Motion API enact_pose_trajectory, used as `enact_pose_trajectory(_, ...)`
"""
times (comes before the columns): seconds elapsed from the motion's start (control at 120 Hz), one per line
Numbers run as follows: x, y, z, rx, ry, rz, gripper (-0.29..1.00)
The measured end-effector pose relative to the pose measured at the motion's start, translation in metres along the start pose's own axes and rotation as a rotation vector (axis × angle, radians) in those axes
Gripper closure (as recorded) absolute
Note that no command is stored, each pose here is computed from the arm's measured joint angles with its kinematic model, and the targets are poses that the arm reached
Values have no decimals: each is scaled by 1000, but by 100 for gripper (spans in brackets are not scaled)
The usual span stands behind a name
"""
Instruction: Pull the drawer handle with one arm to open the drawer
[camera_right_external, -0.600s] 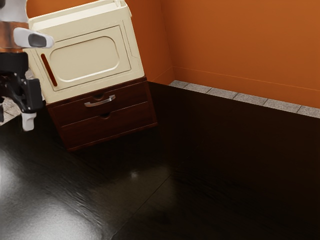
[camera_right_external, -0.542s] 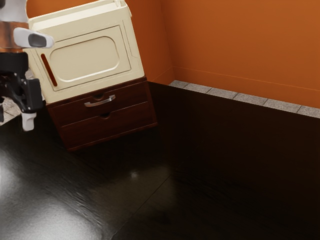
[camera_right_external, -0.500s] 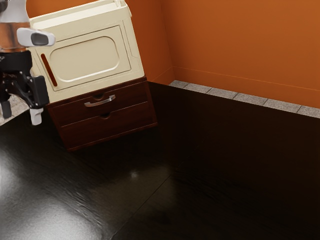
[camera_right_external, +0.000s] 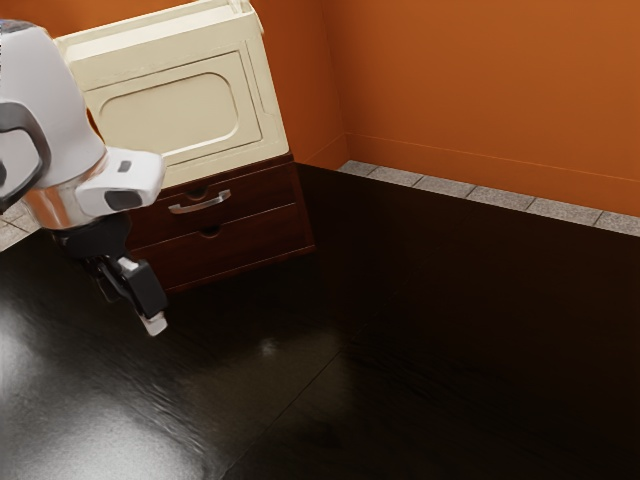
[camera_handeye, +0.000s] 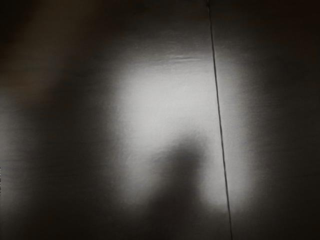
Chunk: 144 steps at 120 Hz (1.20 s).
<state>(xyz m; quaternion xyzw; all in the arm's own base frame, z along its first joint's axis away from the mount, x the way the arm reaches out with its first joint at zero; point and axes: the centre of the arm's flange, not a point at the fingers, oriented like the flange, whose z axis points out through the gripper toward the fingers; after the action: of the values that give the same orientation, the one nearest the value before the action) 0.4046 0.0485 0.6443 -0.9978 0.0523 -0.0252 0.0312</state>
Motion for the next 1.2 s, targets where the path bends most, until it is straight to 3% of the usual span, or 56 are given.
enact_pose_trajectory(0.267,58,-34,30,51,120,369,0)
enact_pose_trajectory(0.533,87,-85,37,183,239,546,0)
enact_pose_trajectory(0.833,109,-117,52,238,243,688,0)
enact_pose_trajectory(1.2,142,-143,75,242,223,798,0)
